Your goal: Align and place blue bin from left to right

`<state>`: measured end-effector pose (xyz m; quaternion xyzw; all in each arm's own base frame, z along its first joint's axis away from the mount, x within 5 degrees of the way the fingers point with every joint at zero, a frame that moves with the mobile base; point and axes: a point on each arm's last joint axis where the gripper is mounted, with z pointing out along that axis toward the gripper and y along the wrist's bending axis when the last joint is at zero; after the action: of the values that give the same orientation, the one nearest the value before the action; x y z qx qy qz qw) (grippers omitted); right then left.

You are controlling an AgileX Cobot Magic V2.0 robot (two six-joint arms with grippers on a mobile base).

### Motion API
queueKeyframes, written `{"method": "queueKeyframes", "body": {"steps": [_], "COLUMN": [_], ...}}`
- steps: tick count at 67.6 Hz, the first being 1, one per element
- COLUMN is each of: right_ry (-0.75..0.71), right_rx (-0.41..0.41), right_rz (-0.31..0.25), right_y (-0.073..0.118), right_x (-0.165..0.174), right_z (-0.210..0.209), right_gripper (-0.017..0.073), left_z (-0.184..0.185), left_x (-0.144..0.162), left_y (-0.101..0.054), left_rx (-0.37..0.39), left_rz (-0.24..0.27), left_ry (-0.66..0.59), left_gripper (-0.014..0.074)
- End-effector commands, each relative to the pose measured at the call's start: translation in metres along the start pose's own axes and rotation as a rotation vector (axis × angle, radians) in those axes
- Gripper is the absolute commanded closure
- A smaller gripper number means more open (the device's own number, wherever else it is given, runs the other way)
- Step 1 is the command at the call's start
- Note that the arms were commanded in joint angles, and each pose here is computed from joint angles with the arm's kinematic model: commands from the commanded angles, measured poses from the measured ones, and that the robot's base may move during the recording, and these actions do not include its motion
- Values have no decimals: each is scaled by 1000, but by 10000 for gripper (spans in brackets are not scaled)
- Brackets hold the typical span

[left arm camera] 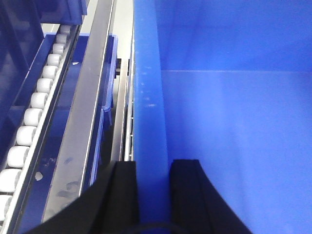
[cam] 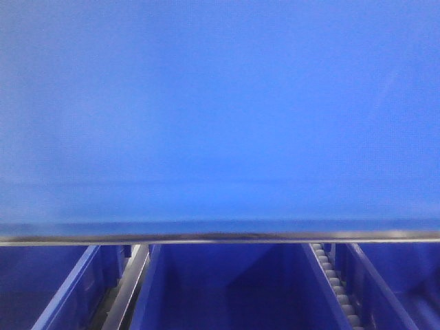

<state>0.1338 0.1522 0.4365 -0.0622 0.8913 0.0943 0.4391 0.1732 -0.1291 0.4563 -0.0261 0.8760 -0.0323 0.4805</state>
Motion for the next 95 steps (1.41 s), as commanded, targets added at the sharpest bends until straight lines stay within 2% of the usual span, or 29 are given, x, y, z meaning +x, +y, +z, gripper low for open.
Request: {"method": "queueKeyframes", "body": {"steps": [1,95], "right_ry": [-106,-106], "right_rx": [-65,-65], "right_rz": [-6,-6], "right_y": [3,3], "right_x": [-11,-11], "right_z": [-7,-7], "right_gripper": [640,640], "left_z": [-9,-9], "left_x": [-8,-8], "left_y": [-5,-5], "left_rx": [91,90], "left_rz": [-5,-4], "left_ry": [-78,-79], "left_gripper": [704,704]}}
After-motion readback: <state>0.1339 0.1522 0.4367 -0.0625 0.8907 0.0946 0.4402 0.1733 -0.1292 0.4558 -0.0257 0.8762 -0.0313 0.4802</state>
